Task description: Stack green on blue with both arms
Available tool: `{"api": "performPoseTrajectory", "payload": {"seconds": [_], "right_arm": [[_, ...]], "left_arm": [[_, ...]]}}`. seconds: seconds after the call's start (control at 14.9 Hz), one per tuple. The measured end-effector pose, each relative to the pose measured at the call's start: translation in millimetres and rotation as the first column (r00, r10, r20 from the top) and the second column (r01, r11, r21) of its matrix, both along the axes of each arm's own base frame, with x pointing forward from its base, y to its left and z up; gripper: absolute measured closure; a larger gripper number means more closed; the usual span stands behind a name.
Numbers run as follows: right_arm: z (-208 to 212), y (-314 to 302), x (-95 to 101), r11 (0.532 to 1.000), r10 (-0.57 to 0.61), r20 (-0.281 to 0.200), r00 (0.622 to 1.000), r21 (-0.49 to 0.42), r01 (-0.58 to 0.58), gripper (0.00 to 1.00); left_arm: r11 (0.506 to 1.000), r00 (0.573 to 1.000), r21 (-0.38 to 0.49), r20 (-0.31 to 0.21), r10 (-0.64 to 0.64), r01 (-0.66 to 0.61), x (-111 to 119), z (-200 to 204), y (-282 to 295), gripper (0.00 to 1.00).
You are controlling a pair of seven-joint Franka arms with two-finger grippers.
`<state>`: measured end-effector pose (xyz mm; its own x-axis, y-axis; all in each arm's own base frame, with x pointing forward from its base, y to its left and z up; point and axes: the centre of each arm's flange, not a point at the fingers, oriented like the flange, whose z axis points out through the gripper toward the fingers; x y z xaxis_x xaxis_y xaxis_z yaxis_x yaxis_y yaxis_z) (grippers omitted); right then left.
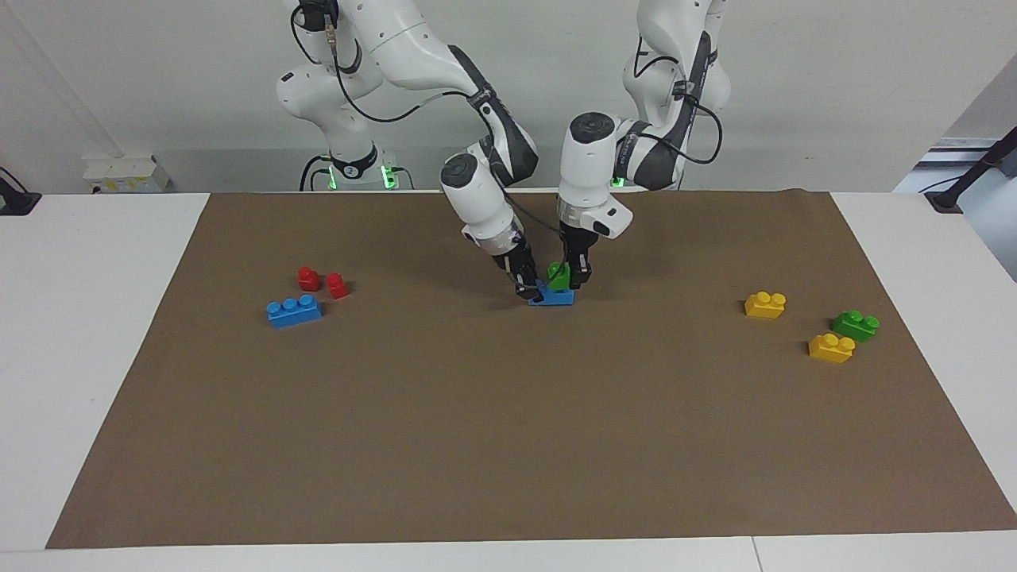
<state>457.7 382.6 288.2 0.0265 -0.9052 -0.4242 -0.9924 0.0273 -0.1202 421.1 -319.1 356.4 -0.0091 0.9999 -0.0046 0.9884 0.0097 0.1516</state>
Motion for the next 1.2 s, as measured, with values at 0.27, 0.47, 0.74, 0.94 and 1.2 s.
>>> {"api": "performPoseTrajectory", "payload": {"seconds": [0.27, 0.47, 0.74, 0.94, 1.2], "right_arm": [[-0.1, 0.0, 0.0, 1.0, 0.0, 0.0, 1.0, 0.0, 0.0, 0.66], [-0.1, 0.1, -0.3, 1.0, 0.005, 0.002, 1.0, -0.001, -0.005, 0.66], [-0.1, 0.3, -0.4, 1.0, 0.011, 0.005, 1.0, -0.002, -0.011, 0.66], [-0.1, 0.3, -0.5, 1.0, 0.013, 0.006, 1.0, -0.002, -0.013, 0.66], [-0.1, 0.3, -0.5, 1.0, 0.014, 0.006, 1.0, -0.002, -0.014, 0.66]], "left_arm": [[1.0, 1.0, -0.008, 0.008, -0.008, 0.008, -2.7, -1.0, -2.6, 0.66], [1.0, 1.0, -0.003, 0.004, -0.018, 0.018, -8.2, -6.7, -4.5, 0.66], [1.0, 1.0, -0.005, 0.005, -0.019, 0.019, -8.6, -9.4, -3.3, 0.66], [1.0, 1.0, -0.006, 0.008, -0.021, 0.021, -8.6, -12.4, -3.2, 0.66], [1.0, 1.0, -0.008, 0.01, -0.024, 0.024, -7.8, -19.9, -2.7, 0.66]]}}
